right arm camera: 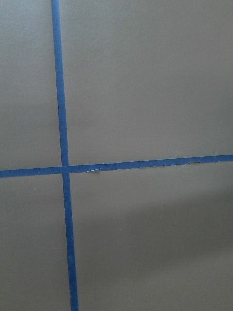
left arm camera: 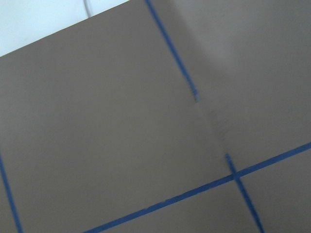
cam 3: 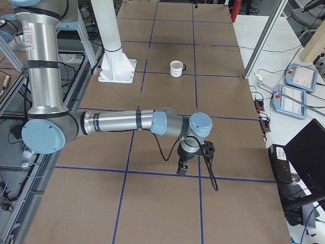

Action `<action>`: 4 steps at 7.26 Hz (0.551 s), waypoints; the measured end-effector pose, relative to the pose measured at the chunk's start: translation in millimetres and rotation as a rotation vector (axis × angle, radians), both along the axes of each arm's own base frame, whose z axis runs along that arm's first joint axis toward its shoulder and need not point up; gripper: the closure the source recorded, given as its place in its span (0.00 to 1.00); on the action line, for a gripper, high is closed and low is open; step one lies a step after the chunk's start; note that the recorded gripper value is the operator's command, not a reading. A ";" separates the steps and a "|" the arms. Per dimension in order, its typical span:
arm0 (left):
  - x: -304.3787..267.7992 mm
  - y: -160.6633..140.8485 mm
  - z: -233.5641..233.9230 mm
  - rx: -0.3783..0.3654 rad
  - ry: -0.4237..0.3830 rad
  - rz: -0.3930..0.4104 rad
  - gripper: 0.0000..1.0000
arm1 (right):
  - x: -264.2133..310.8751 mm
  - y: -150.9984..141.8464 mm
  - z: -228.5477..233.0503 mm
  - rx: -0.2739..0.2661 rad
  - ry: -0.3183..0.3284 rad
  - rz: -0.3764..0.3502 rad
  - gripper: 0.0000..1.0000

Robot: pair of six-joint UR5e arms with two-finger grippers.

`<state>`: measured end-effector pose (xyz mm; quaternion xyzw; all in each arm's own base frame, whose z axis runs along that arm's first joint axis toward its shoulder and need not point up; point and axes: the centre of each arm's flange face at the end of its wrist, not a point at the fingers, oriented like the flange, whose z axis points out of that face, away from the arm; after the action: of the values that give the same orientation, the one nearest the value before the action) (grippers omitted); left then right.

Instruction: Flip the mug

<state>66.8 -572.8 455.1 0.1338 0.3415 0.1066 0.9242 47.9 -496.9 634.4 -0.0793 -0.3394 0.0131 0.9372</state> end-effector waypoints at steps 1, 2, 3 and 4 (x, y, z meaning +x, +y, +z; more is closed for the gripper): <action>-34.6 6.6 46.3 -0.024 -0.017 0.024 0.00 | 0.0 0.0 0.0 0.000 0.000 0.000 0.00; -64.3 8.7 91.0 -0.050 -0.029 0.049 0.00 | 0.0 0.0 0.0 0.000 0.000 0.000 0.00; -88.6 12.1 131.6 -0.077 -0.036 0.066 0.00 | 0.0 0.0 0.0 0.000 0.000 0.000 0.00; -109.6 17.6 163.9 -0.096 -0.039 0.070 0.00 | 0.0 0.0 0.0 0.000 0.000 0.000 0.00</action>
<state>-42.9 -555.2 619.0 0.0755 0.3327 0.1248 0.9317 47.9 -496.9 634.4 -0.0793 -0.3394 0.0131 0.9372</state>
